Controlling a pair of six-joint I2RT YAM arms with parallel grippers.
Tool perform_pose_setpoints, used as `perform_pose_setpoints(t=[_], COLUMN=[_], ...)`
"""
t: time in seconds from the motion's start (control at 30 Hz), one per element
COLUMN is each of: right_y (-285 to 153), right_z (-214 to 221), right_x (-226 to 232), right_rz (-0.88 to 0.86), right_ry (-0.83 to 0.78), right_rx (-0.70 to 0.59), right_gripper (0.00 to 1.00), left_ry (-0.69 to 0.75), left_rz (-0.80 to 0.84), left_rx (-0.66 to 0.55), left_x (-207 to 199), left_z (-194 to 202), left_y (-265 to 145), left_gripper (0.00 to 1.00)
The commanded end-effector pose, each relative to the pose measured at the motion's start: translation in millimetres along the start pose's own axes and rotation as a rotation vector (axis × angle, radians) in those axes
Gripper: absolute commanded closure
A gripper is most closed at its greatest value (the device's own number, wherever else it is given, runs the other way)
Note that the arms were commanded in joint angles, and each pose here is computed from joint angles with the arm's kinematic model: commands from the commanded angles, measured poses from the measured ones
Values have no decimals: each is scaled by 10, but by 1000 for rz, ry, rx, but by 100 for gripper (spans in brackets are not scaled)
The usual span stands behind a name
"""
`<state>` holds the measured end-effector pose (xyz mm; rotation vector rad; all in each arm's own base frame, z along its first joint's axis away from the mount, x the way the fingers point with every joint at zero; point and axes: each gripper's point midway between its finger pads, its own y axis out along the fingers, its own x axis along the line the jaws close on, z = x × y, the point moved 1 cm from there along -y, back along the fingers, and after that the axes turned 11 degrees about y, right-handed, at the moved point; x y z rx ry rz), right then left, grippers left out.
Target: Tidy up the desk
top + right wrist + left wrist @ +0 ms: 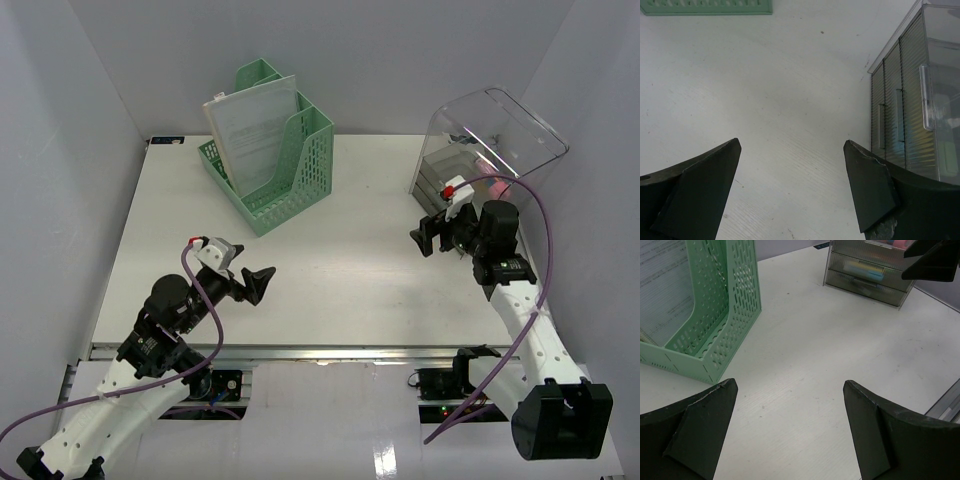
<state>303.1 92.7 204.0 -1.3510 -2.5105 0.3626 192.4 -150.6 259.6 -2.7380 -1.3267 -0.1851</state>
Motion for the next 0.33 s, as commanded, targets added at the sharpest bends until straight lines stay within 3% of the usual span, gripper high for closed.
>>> perform_pose_setpoints(t=[0.0, 0.3], right_y=[-30, -51], right_z=[-118, -124], right_x=[-6, -17], right_rz=[0, 2], right_ry=[-12, -11], right_rx=[-53, -59], right_gripper=[10, 10], left_ry=[4, 4], left_rz=[3, 3], left_rx=[-9, -7], left_x=[2, 3], left_z=[-35, -30], left_y=[6, 12], left_gripper=[2, 2])
